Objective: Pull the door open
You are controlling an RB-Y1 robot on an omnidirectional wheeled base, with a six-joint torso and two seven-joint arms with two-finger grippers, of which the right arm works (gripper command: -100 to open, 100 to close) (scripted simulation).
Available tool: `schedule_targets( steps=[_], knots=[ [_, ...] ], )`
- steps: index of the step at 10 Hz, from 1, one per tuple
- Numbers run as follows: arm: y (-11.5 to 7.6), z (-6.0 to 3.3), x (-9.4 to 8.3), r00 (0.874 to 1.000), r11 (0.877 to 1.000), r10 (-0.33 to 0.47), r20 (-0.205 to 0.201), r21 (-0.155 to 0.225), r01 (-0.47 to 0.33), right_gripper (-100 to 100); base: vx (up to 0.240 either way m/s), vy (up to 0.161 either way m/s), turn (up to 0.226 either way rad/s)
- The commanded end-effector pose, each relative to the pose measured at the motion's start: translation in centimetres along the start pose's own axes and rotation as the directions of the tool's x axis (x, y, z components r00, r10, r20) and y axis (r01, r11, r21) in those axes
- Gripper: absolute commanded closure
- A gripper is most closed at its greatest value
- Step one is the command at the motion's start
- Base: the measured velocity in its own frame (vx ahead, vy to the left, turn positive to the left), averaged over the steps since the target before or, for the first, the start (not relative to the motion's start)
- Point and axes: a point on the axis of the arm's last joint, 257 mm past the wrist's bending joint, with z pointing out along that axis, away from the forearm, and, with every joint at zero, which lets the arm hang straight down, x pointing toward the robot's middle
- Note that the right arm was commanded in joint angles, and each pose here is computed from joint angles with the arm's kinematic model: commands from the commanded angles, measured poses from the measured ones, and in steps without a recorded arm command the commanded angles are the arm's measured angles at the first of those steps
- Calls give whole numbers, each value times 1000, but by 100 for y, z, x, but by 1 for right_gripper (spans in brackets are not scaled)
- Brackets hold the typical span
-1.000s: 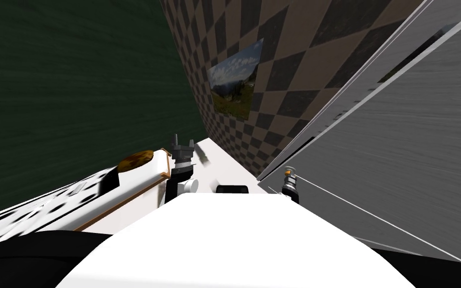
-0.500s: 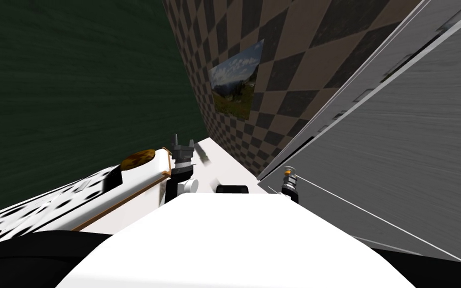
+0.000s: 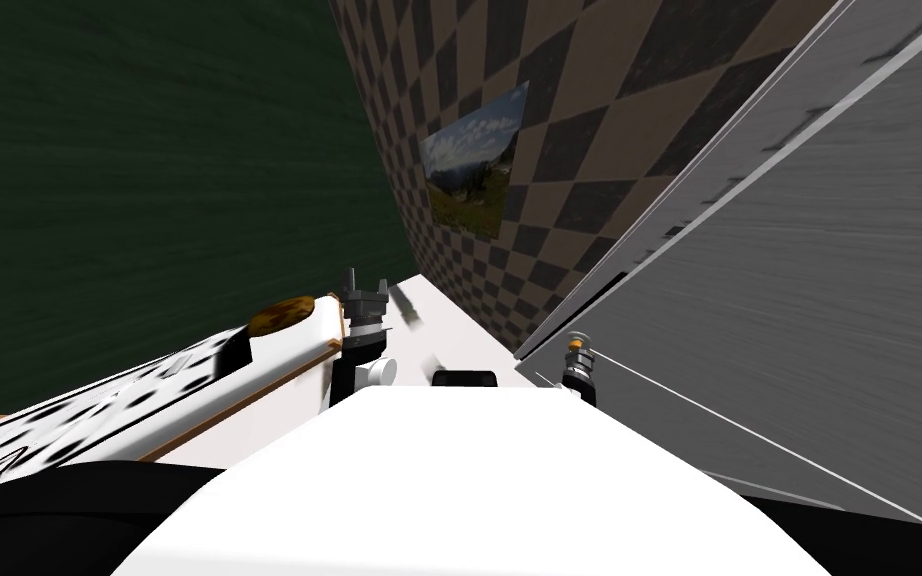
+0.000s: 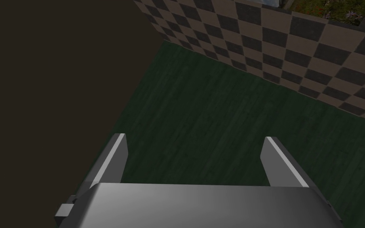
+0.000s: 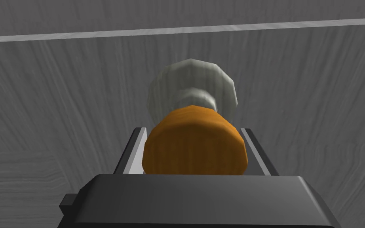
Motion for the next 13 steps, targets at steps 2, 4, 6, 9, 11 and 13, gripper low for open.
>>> schedule_targets(
  steps=[2,4,6,9,11,13],
  knots=[
    [0,4,29,997,997,75,-1,-1,-75,100,-31,1,18],
    [-1,7,39,993,993,121,-1,-1,-121,100,-28,-1,19],
    [-1,10,49,986,986,167,-1,-1,-167,100,-40,3,29],
    [-1,17,69,968,968,249,-1,-1,-249,100,-30,1,18],
    [-1,20,79,956,956,293,-1,-1,-293,100,-27,0,19],
    [-1,23,89,942,942,336,-1,-1,-336,100,-26,1,19]
  ],
)
